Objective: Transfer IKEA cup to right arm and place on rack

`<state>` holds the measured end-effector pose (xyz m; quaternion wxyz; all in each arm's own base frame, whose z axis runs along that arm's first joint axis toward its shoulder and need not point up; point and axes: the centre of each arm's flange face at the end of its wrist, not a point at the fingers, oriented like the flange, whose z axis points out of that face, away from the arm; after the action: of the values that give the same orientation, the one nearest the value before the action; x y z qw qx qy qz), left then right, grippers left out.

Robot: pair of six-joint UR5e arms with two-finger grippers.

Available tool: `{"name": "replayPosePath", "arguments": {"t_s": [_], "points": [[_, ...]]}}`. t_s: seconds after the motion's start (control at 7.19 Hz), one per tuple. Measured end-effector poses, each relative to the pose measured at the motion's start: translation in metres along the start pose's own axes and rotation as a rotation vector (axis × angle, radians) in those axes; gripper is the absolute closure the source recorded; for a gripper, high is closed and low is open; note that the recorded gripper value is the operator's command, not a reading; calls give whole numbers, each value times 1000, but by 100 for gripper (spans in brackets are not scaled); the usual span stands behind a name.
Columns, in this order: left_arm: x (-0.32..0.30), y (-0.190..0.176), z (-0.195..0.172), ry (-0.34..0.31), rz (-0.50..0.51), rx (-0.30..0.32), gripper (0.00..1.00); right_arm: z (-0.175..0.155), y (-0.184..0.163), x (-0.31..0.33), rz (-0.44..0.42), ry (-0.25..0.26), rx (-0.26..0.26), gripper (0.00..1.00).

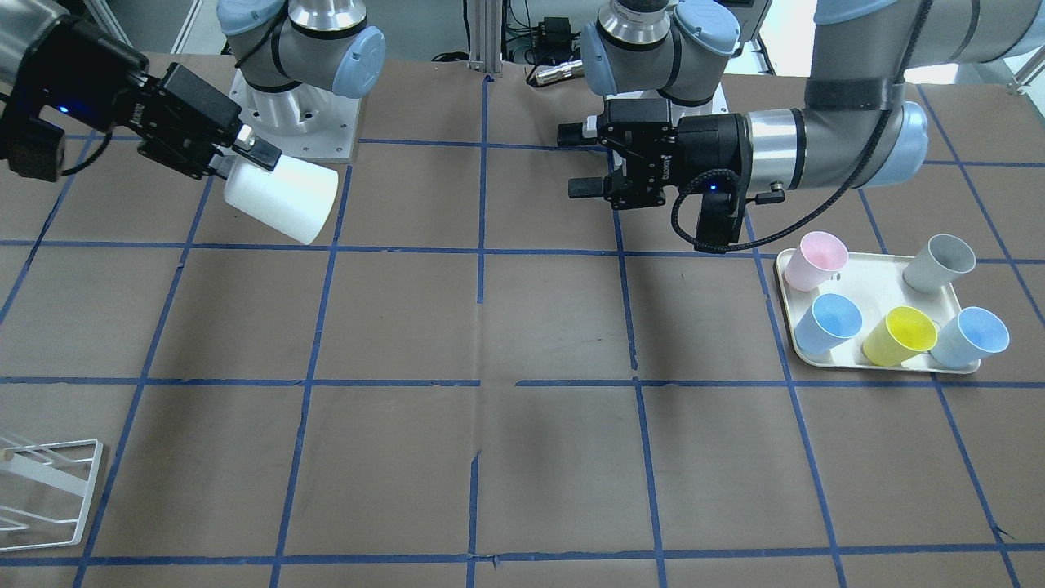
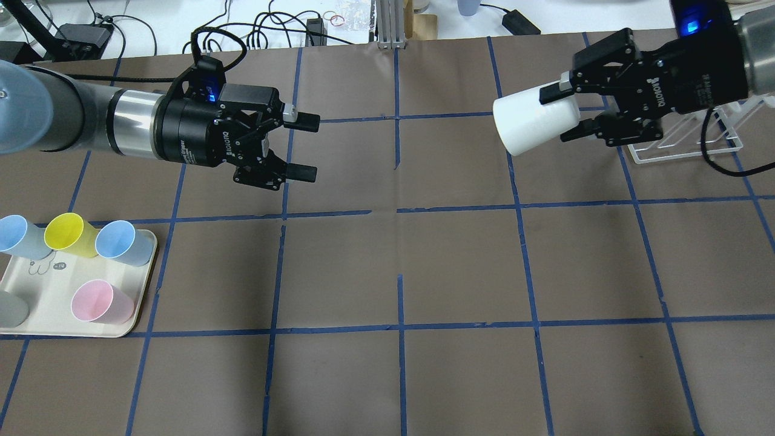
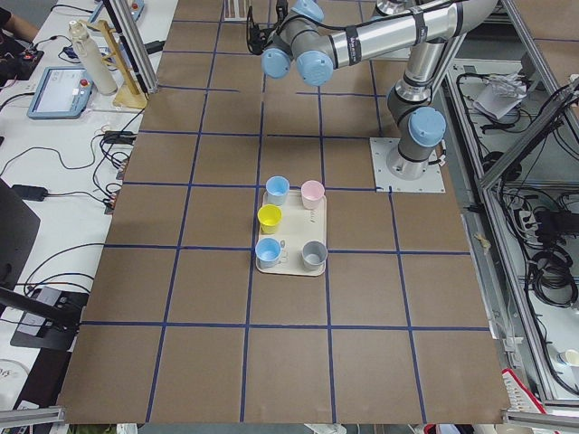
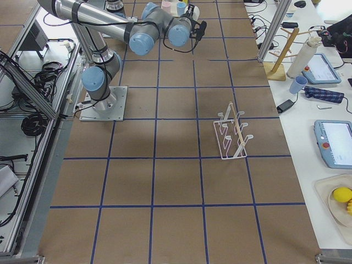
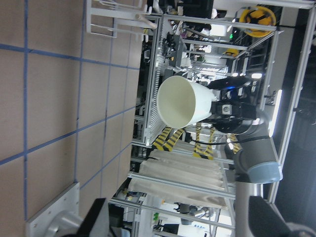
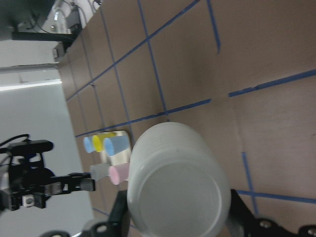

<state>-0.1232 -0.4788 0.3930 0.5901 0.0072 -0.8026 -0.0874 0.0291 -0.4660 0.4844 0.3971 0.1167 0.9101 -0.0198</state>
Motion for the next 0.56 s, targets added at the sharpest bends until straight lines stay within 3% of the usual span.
{"name": "replayPosePath", "arguments": {"t_s": [0.28, 0.56], "points": [[-15, -15, -6, -277, 13, -56, 0, -25, -14, 16, -267, 314, 27, 87], [-17, -24, 10, -614, 64, -97, 0, -39, -43, 48, -459, 539, 6, 87]]}}
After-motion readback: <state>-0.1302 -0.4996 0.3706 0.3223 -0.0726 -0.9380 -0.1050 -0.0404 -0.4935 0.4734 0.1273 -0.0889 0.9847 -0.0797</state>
